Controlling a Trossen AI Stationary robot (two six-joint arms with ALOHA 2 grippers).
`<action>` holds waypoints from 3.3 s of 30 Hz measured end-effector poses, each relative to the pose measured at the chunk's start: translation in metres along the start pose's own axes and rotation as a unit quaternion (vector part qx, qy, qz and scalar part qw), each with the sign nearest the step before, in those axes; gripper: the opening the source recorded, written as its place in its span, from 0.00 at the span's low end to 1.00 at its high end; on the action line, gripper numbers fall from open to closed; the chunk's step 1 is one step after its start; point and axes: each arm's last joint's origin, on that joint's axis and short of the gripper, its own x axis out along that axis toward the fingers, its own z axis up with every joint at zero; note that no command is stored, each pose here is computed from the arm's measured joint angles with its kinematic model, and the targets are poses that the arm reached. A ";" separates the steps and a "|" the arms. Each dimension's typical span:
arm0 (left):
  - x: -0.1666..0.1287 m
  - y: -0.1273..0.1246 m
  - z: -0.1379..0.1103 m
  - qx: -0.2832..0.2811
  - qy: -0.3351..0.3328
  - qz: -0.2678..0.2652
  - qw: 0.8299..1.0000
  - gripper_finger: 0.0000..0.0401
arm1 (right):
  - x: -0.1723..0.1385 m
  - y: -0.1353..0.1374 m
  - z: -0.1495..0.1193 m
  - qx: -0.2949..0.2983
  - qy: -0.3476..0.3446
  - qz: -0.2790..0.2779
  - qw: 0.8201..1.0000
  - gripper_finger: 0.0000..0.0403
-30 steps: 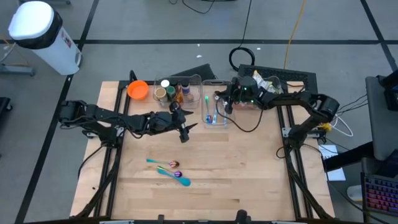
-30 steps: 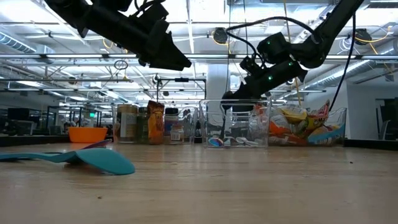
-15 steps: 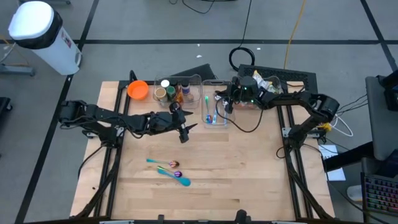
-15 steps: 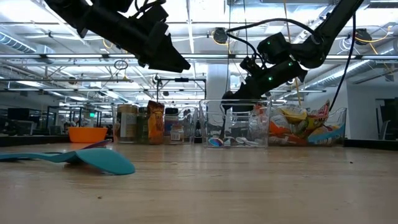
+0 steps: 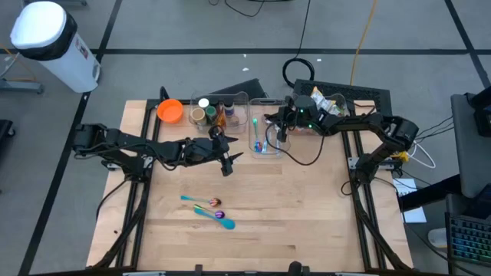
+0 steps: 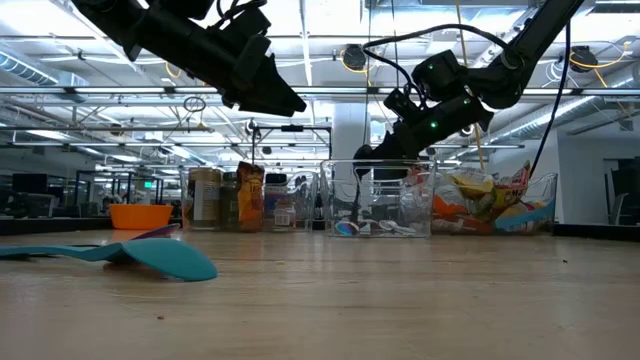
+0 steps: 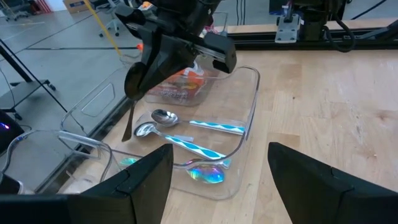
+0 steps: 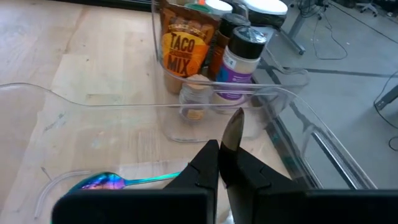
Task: Pick & Place Food Item
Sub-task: Put the black spoon into the center transparent bin, then put the top purple spoon into the center transparent bin
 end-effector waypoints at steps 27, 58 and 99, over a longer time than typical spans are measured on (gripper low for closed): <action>0.000 0.000 0.000 0.000 0.000 0.000 1.000 0.66 | 0.000 0.001 0.000 -0.018 0.000 0.002 1.000 0.19; 0.000 0.000 0.000 0.000 0.001 0.000 1.000 0.66 | 0.003 0.014 0.002 0.096 0.010 0.025 0.995 0.32; -0.016 -0.036 -0.024 -0.024 0.124 -0.169 0.977 0.66 | -0.007 0.063 0.045 0.038 -0.079 0.091 0.992 0.32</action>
